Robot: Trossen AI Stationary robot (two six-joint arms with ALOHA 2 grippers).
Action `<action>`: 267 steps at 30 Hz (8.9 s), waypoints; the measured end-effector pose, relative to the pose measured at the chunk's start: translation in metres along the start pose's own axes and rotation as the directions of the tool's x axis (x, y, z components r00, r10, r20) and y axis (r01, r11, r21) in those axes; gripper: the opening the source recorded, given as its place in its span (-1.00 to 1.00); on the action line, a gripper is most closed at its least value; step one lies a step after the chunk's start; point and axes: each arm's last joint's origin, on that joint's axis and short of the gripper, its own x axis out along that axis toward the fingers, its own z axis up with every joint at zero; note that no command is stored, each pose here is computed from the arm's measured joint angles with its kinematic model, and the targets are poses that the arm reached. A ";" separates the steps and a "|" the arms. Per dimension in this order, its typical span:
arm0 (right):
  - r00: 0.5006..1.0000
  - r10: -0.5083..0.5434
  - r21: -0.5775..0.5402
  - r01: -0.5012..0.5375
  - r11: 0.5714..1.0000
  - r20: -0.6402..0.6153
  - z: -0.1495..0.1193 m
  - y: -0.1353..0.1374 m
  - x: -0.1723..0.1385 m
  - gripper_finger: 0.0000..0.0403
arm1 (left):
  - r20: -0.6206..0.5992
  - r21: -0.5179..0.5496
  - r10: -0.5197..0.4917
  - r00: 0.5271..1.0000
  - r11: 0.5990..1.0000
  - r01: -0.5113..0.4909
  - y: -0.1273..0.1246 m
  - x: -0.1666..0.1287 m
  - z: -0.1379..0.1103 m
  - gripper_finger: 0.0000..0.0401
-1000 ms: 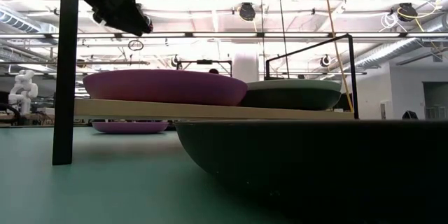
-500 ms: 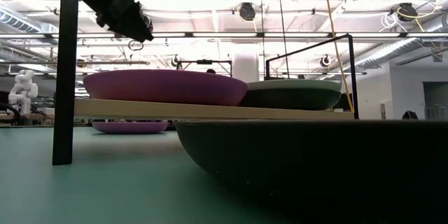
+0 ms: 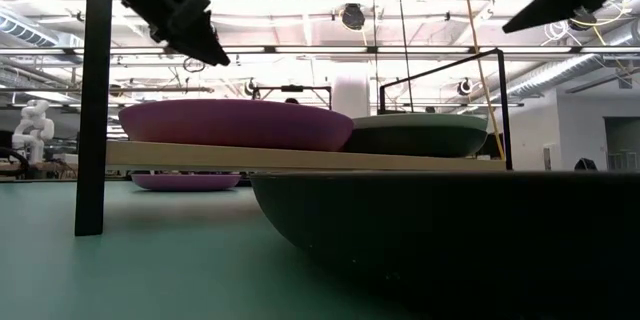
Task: Place and stack plates onto a shelf
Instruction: Stack the blue plate on top of the violet plate on the shelf
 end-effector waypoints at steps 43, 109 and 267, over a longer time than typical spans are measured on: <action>0.926 0.114 -0.228 -0.206 0.952 -0.360 -0.038 -0.035 0.100 -0.92 | 0.084 0.036 -0.147 0.986 0.989 0.145 -0.005 -0.001 0.010 0.34; 0.789 -0.029 -0.435 -0.307 0.847 -0.614 -0.063 -0.041 0.146 -1.00 | 0.085 0.058 -0.157 0.984 0.987 0.152 -0.007 -0.002 0.009 0.34; 0.661 0.749 -0.376 -0.687 0.622 0.031 0.133 0.105 0.029 -0.12 | -0.327 0.738 -0.545 0.772 0.364 0.569 -0.160 -0.057 0.094 -0.96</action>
